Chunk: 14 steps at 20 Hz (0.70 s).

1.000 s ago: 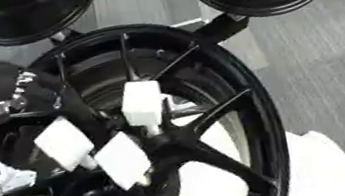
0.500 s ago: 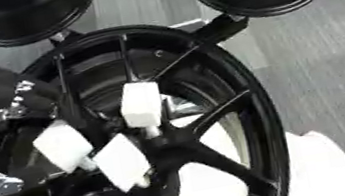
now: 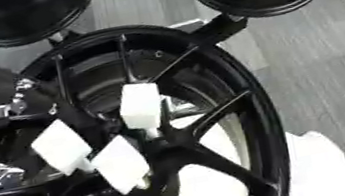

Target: Pull the pin out of the wheel hub.

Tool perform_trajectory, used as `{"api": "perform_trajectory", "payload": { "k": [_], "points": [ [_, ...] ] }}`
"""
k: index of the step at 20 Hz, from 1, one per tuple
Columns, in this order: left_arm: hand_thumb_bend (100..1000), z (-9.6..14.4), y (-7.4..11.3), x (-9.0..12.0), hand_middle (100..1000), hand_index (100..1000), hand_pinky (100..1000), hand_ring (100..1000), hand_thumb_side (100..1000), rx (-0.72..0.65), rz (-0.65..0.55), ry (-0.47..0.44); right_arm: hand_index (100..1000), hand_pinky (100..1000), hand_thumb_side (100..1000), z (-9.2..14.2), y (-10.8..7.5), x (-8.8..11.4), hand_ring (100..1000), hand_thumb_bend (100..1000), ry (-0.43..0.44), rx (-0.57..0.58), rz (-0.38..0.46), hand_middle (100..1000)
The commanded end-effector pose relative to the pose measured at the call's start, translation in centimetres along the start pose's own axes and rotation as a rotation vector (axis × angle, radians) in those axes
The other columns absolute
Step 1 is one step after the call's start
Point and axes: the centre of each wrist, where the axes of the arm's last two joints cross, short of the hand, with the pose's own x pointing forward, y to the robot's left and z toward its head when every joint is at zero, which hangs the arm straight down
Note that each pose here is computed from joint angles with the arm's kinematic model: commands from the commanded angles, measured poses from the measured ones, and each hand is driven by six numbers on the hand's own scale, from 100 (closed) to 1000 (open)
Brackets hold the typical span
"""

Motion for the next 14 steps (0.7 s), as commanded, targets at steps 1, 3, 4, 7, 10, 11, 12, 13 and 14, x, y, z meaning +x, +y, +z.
{"api": "perform_trajectory", "payload": {
  "k": [1,3,4,7,10,11,12,13,14],
  "points": [
    [157,0.44,0.62,0.12,692,882,862,820,223,0.003,-0.02,0.004,686,758,609,-0.25,-0.13,0.67,594,100,-0.028,0.002,0.005,527],
    [150,0.4,0.61,0.2,685,878,861,813,227,-0.001,-0.02,-0.007,686,758,609,-0.25,-0.11,0.68,594,100,-0.028,0.002,0.004,527],
    [153,0.38,0.61,0.24,684,876,861,811,225,-0.003,-0.02,-0.013,686,758,609,-0.25,-0.11,0.68,594,100,-0.027,0.001,0.004,527],
    [164,0.39,0.6,0.42,697,870,864,814,231,-0.016,-0.027,-0.035,686,758,609,-0.25,-0.1,0.67,594,100,-0.026,-0.001,0.004,527],
    [174,0.51,0.68,0.57,703,870,866,816,230,-0.025,-0.038,-0.053,686,758,609,-0.24,-0.1,0.67,594,100,-0.025,-0.002,0.004,526],
    [181,0.56,0.72,0.6,698,865,866,813,216,-0.025,-0.041,-0.057,686,758,609,-0.24,-0.1,0.67,593,100,-0.023,-0.003,0.004,526],
    [182,0.59,0.76,0.63,693,863,865,811,211,-0.024,-0.043,-0.059,686,758,610,-0.25,-0.1,0.67,593,100,-0.022,-0.003,0.004,526],
    [181,0.61,0.79,0.65,680,858,863,804,202,-0.022,-0.044,-0.062,685,758,610,-0.25,-0.1,0.67,593,100,-0.02,-0.004,0.004,526],
    [180,0.62,0.83,0.67,672,854,862,798,195,-0.019,-0.046,-0.066,685,758,610,-0.24,-0.08,0.67,593,100,-0.02,-0.004,0.003,526]
  ]
}}
